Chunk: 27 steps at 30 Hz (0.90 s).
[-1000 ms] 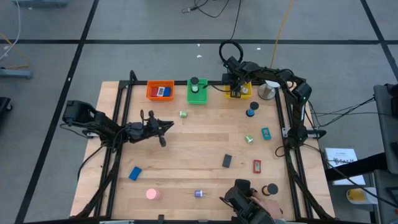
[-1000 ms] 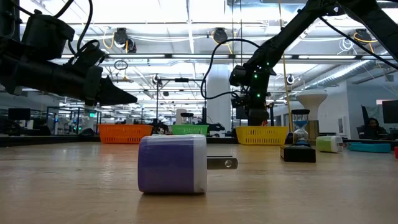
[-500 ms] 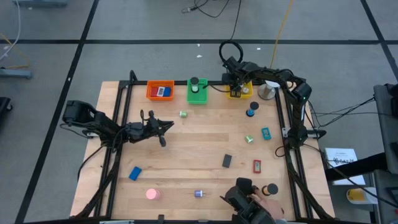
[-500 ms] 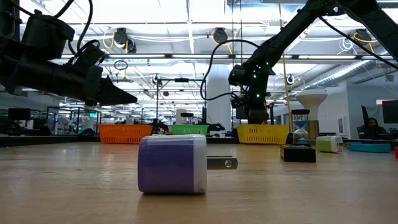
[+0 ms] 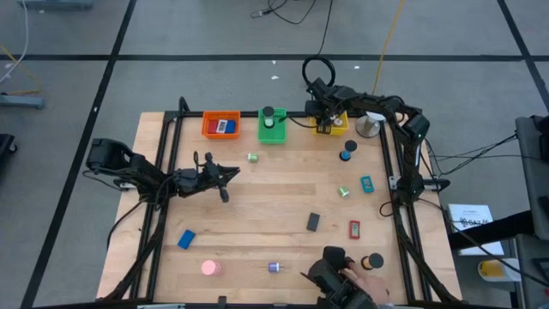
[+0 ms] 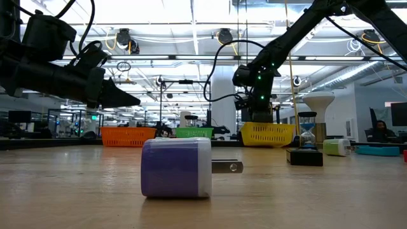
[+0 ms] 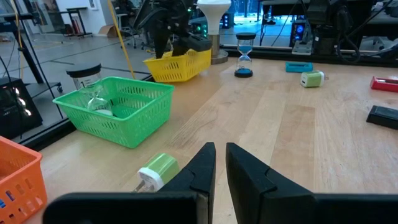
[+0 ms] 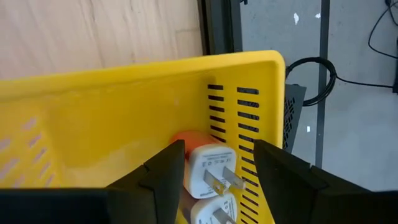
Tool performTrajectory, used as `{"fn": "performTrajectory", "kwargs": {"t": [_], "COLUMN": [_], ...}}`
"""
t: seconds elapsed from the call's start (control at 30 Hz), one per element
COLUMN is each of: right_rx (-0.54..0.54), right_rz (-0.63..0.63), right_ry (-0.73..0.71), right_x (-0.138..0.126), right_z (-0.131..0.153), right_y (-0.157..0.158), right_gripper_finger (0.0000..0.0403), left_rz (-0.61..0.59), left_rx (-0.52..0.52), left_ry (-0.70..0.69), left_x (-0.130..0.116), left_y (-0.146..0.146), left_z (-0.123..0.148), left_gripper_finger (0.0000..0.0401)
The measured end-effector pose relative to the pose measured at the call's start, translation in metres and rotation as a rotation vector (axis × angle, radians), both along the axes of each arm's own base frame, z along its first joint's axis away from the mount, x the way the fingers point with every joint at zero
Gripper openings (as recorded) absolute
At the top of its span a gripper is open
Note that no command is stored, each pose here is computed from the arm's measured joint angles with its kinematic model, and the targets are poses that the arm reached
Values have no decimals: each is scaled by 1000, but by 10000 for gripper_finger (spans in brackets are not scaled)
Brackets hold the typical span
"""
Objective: Pick & Place Office items
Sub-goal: Put the pink charger adapter into the yellow bin, then adjust the blue charger adapter in the yellow bin
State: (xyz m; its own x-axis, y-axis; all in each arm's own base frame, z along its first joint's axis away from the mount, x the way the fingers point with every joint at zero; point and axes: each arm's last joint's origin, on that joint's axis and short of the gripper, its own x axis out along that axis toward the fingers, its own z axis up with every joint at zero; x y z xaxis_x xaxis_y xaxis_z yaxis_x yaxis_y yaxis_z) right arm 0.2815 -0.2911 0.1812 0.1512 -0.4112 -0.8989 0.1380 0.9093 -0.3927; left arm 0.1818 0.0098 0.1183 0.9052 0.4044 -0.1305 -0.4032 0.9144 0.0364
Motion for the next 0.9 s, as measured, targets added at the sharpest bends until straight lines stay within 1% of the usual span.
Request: {"fn": "performTrajectory", "kwargs": {"t": [0.43, 0.7, 0.8, 0.9], "right_rx": [-5, -42, -67, -32], "right_rz": [16, -3, -46, -76], "right_ry": [-3, -62, -48, -32], "right_x": [7, 7, 3, -6], "right_z": [2, 22, 32, 45], "right_y": [7, 13, 17, 26], "right_gripper_finger": [187, 188, 186, 168], "left_rz": [0, 0, -1, -1], "left_rx": [0, 0, 0, 0], "left_ry": [0, 0, 0, 0], "left_x": [0, 0, 0, 0], "left_y": [0, 0, 0, 0], "left_z": [0, 0, 0, 0], "left_gripper_finger": [35, 35, 35, 35]}}
